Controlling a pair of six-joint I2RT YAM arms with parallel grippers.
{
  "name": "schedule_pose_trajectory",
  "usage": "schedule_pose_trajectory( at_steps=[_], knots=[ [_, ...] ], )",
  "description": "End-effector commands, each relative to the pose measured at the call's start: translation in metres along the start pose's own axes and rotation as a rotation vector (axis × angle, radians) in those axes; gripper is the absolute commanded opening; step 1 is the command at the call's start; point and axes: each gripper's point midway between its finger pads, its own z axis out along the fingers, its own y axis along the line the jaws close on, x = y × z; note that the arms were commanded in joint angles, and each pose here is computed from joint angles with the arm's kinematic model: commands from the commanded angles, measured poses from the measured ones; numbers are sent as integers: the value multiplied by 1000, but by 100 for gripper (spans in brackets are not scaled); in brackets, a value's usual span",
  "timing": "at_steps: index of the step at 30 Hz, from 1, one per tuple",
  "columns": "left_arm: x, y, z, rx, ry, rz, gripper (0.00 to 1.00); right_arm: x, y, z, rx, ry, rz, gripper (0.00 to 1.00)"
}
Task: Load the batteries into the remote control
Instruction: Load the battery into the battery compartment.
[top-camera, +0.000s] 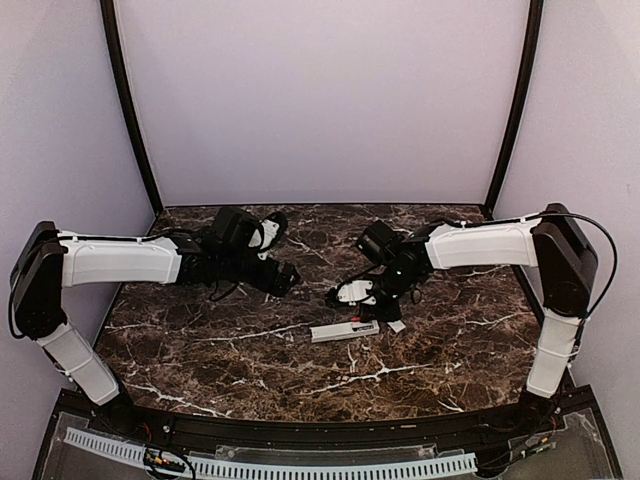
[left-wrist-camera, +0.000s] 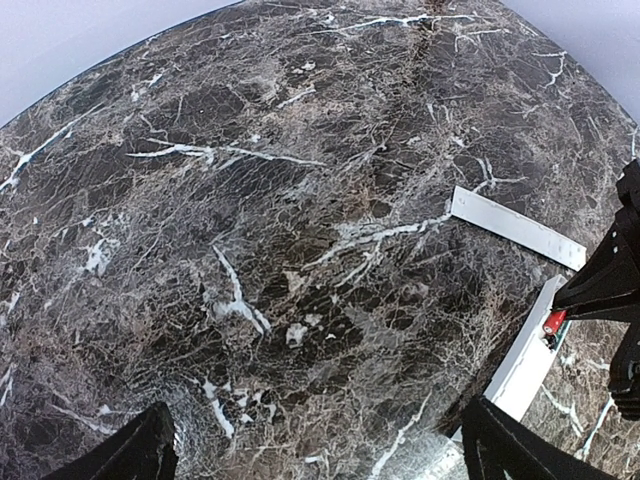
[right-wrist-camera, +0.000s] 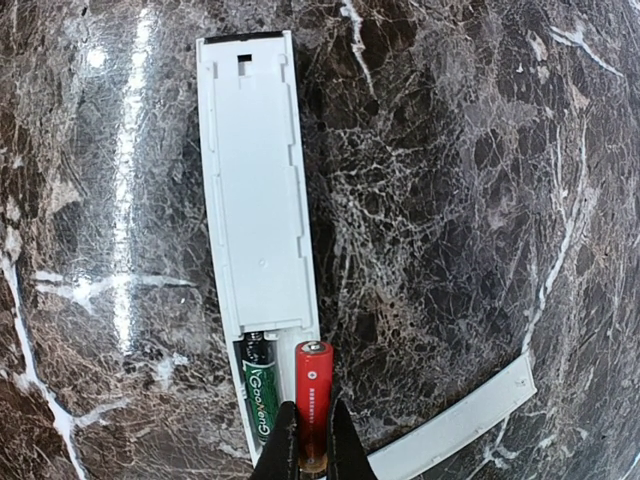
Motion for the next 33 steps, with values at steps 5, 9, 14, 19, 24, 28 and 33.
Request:
schedule_pose_trajectory(
  at_steps=[5,9,14,19,24,28,33],
  knots=[
    [3,5,-1,-10,19,-6,99,4,6,8,-20,11,-22,6],
    [4,5,1,-10,23,-6,99,4,8,9,-28,12,-24,8],
    [5,5,1,-9,24,-7,99,4,10,11,-39,14,-26,10],
    [5,7,1,-14,25,-3,99,4,12,13,-47,24,-30,11],
    [5,6,2,-11,26,-4,99,4,10,13,-43,28,-30,16],
    [5,6,2,-11,25,-3,99,5,11,13,-46,35,-30,20],
    [6,7,2,-12,28,-2,99,5,11,11,-47,40,-28,22]
  ],
)
